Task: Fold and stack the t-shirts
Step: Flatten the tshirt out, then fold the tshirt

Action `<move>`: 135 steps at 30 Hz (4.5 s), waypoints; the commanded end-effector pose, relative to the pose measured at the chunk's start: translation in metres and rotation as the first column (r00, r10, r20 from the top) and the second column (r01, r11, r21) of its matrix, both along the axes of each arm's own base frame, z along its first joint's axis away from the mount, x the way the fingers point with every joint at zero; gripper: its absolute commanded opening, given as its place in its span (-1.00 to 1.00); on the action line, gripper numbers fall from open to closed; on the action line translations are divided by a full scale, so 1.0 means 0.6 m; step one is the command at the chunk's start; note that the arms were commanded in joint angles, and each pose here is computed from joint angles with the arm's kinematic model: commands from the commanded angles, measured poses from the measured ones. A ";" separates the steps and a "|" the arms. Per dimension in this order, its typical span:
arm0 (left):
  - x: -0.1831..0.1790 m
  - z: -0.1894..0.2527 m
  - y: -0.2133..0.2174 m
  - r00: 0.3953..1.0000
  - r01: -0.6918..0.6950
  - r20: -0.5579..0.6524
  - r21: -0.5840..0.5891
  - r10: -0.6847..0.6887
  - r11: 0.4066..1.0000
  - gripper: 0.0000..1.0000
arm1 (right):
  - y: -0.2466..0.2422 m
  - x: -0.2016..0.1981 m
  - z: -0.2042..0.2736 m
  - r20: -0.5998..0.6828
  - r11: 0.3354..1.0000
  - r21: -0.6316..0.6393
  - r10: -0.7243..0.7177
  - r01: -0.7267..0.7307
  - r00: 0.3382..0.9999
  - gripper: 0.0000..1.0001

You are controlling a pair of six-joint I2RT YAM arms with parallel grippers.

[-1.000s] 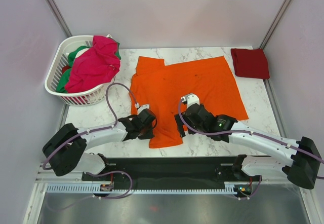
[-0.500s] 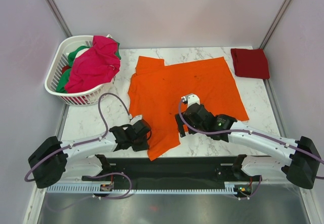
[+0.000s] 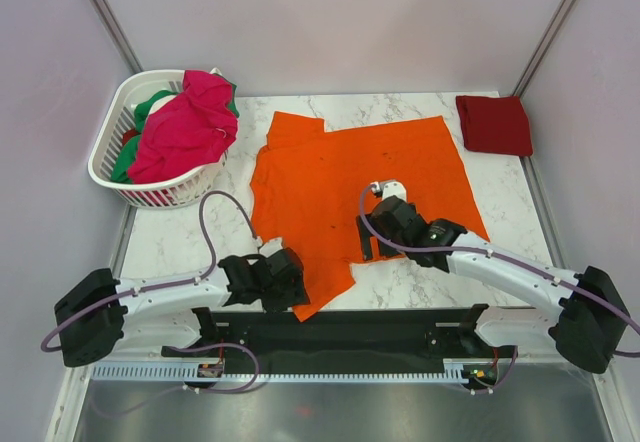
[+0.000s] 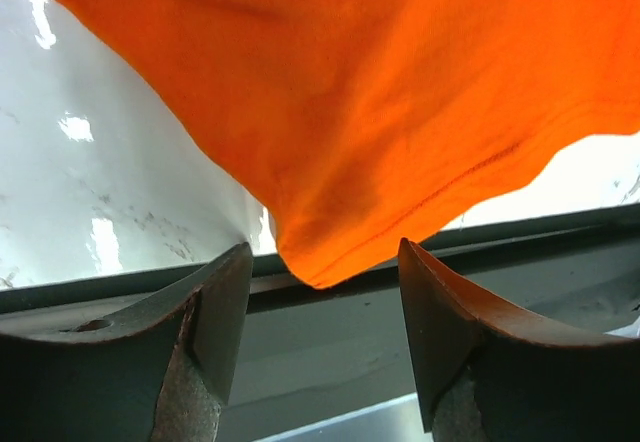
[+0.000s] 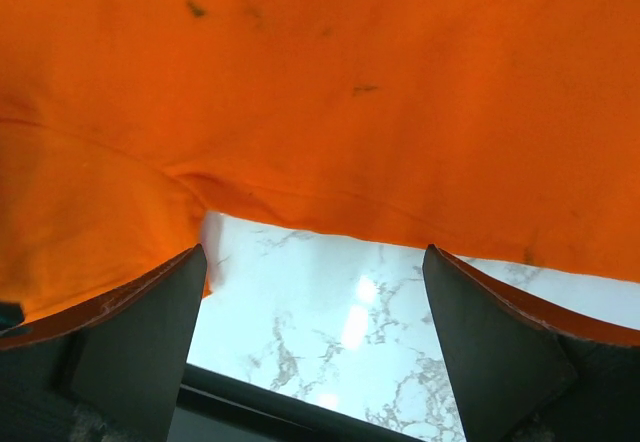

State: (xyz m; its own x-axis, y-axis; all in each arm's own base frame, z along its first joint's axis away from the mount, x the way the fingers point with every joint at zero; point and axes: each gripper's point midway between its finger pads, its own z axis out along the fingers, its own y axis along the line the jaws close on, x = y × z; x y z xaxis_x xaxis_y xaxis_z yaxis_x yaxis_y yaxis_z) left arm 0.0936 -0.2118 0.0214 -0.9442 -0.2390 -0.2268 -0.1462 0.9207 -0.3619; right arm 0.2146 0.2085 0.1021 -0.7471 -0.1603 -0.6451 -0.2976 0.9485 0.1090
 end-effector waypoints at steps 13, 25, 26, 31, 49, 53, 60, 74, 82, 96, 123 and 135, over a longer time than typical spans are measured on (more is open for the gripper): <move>-0.027 -0.026 -0.012 1.000 -0.008 -0.013 0.144 0.010 0.990 0.13 | -0.111 0.033 -0.005 -0.083 0.963 0.094 -0.245 0.252 0.966 0.96; 0.011 0.012 -0.040 0.991 0.030 0.128 0.125 -0.046 0.992 0.32 | -0.137 0.045 -0.001 -0.152 0.917 0.197 -0.321 0.347 0.935 0.96; 0.012 0.012 -0.039 0.990 0.028 0.133 0.124 -0.044 0.992 0.29 | -0.135 0.046 -0.002 -0.158 0.918 0.196 -0.318 0.345 0.935 0.96; 0.017 0.000 -0.036 0.988 0.019 0.153 0.120 -0.037 0.993 0.17 | -0.133 0.047 -0.006 -0.169 0.921 0.190 -0.309 0.339 0.936 0.96; 0.021 0.012 -0.046 0.981 0.067 0.177 0.080 -0.080 0.995 -0.95 | -0.281 0.065 -0.012 -0.103 0.692 0.175 -0.694 0.700 0.712 0.94; 0.022 0.021 -0.036 0.980 0.060 0.189 0.049 -0.068 0.997 -0.95 | -0.339 0.061 -0.013 -0.103 0.588 0.184 -0.785 0.788 0.610 0.89; 0.021 0.036 -0.017 0.978 0.062 0.201 0.014 -0.064 0.998 -0.95 | -0.442 0.034 -0.080 -0.266 0.326 0.198 -0.890 0.924 0.371 0.80; 0.024 0.021 0.010 0.978 0.072 0.195 0.035 -0.077 0.997 -0.95 | -0.484 0.037 -0.160 -0.356 0.282 0.176 -0.875 0.943 0.328 0.55; 0.031 0.028 -0.001 0.974 0.093 0.204 0.051 -0.101 0.994 -0.95 | -0.470 0.047 -0.182 -0.392 0.300 0.212 -0.846 0.930 0.363 0.24; 0.036 0.036 -0.012 0.974 0.098 0.202 0.049 -0.106 0.994 -0.95 | -0.439 0.052 -0.167 -0.415 0.356 0.287 -0.790 0.889 0.451 -1.00; 0.061 0.195 0.058 0.952 0.063 0.286 0.155 -0.106 0.986 -0.94 | -0.412 0.070 -0.018 -0.381 0.384 0.427 -0.744 0.819 0.548 -1.00; 0.220 0.200 0.041 0.960 0.181 0.159 0.273 -0.229 0.945 -0.95 | -0.464 0.186 0.078 -0.284 0.320 0.541 -0.801 0.777 0.528 -1.00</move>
State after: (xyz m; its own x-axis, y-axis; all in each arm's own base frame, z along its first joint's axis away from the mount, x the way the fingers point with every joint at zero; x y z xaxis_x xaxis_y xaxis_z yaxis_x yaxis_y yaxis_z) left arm 0.1974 -0.1758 0.1206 -0.9182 -0.0696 -0.3899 -0.0310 0.9941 -0.1044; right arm 0.2922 -0.0531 0.1140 -0.3578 0.8815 -0.3080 0.5983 0.4696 0.6492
